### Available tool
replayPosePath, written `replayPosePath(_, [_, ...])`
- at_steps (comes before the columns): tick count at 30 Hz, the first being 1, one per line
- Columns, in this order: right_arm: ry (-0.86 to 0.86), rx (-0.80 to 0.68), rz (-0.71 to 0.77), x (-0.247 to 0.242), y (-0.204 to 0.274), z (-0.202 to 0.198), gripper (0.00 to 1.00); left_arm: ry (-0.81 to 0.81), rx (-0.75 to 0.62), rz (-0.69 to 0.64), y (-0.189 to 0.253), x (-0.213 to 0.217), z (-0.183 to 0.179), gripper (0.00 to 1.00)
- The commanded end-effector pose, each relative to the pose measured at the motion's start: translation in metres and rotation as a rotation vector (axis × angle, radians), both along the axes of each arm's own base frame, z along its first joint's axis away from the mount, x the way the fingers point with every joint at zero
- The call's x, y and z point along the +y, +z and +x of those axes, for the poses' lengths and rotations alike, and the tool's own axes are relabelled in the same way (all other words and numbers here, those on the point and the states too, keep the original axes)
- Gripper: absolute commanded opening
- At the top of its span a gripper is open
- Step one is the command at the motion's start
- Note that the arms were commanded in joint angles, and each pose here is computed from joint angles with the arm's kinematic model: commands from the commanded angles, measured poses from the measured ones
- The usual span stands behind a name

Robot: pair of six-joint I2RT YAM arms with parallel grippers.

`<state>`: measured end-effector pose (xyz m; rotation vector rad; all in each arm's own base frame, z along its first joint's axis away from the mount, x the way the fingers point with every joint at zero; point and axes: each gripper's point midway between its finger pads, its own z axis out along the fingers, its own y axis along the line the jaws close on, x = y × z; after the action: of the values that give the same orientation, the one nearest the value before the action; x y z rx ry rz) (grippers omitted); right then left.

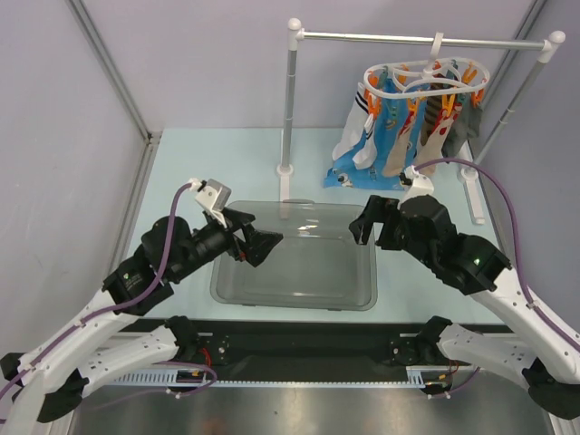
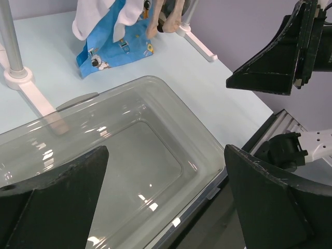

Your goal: Remove the socks clipped to the hanger

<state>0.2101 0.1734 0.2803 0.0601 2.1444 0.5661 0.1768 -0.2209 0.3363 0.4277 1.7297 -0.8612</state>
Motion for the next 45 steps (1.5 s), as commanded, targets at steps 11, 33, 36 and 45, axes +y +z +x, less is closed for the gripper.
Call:
replayPosePath(11, [-0.193, -0.113, -0.185, -0.049, 0.019, 0.031, 1.0, -0.108, -0.029, -0.002, 0.008, -0.014, -0.009, 0.99])
replayPosePath(33, [-0.225, -0.221, 0.032, -0.106, 0.057, 0.176, 0.63, -0.157, 0.052, 0.075, 0.01, -0.074, 0.03, 0.99])
replayPosePath(36, [-0.274, -0.327, -0.035, -0.09, 0.063, 0.186, 0.6, -0.161, 0.055, 0.094, 0.004, -0.077, 0.033, 0.99])
replayPosePath(45, [-0.248, -0.52, -0.133, -0.032, 0.071, 0.213, 0.6, -0.131, 0.125, 0.055, -0.014, -0.065, 0.043, 0.98])
